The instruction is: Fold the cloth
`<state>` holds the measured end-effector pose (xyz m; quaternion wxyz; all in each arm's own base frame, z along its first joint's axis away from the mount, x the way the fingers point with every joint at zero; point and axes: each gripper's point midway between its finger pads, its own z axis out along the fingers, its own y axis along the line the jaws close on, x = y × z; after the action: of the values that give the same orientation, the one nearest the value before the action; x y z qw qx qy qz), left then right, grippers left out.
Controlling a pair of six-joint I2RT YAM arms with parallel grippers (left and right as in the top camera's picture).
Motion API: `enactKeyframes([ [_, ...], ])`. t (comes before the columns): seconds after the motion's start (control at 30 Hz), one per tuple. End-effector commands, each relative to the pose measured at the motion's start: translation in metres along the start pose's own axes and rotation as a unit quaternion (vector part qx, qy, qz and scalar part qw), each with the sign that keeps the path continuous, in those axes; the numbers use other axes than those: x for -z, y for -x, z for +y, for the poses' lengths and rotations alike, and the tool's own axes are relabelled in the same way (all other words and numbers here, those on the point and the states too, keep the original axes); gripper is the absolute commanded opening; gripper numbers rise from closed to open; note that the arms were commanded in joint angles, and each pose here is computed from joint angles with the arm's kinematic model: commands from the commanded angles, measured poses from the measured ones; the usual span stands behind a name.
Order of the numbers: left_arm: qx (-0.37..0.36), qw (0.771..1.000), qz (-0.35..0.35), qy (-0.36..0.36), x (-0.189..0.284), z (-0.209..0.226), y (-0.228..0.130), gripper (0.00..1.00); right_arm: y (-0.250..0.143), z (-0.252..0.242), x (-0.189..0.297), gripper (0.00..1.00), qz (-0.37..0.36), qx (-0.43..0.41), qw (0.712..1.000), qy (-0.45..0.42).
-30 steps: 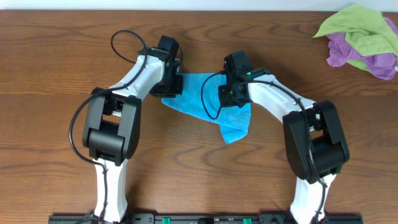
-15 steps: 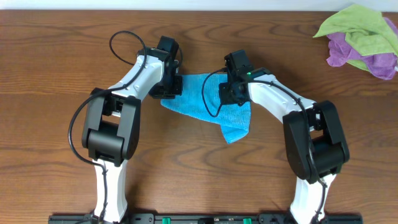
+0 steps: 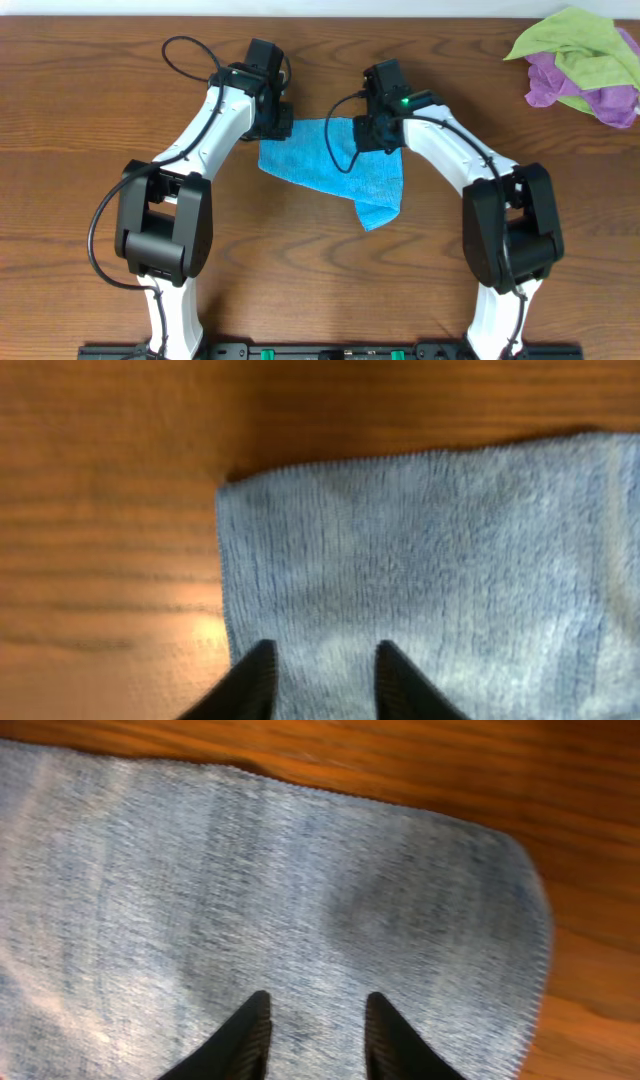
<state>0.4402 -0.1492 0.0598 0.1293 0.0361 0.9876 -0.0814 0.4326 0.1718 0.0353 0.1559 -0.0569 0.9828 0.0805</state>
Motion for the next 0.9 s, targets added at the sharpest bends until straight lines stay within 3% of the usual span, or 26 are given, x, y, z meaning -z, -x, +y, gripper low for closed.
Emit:
enactKeyframes([
  [0.0, -0.005, 1.0, -0.019, 0.014, 0.003, 0.012, 0.009, 0.46, 0.009, -0.018, 0.002, 0.36, -0.007, -0.002, 1.0, -0.012],
  [0.03, -0.009, 1.0, -0.025, 0.014, 0.003, 0.012, 0.012, 0.53, 0.01, -0.023, 0.003, 0.39, -0.007, 0.0, 1.0, -0.014],
  [0.2, -0.013, 0.999, -0.051, 0.012, 0.002, 0.02, 0.027, 0.61, 0.017, -0.04, 0.004, 0.46, -0.015, 0.009, 1.0, -0.019],
  [0.4, -0.01, 0.998, -0.062, -0.011, -0.004, 0.022, 0.036, 0.62, 0.025, -0.052, 0.006, 0.48, -0.029, 0.035, 0.999, -0.023],
  [0.87, 0.0, 0.998, -0.017, -0.052, -0.038, 0.019, 0.02, 0.61, 0.037, -0.072, 0.008, 0.47, -0.047, 0.045, 0.998, -0.007],
])
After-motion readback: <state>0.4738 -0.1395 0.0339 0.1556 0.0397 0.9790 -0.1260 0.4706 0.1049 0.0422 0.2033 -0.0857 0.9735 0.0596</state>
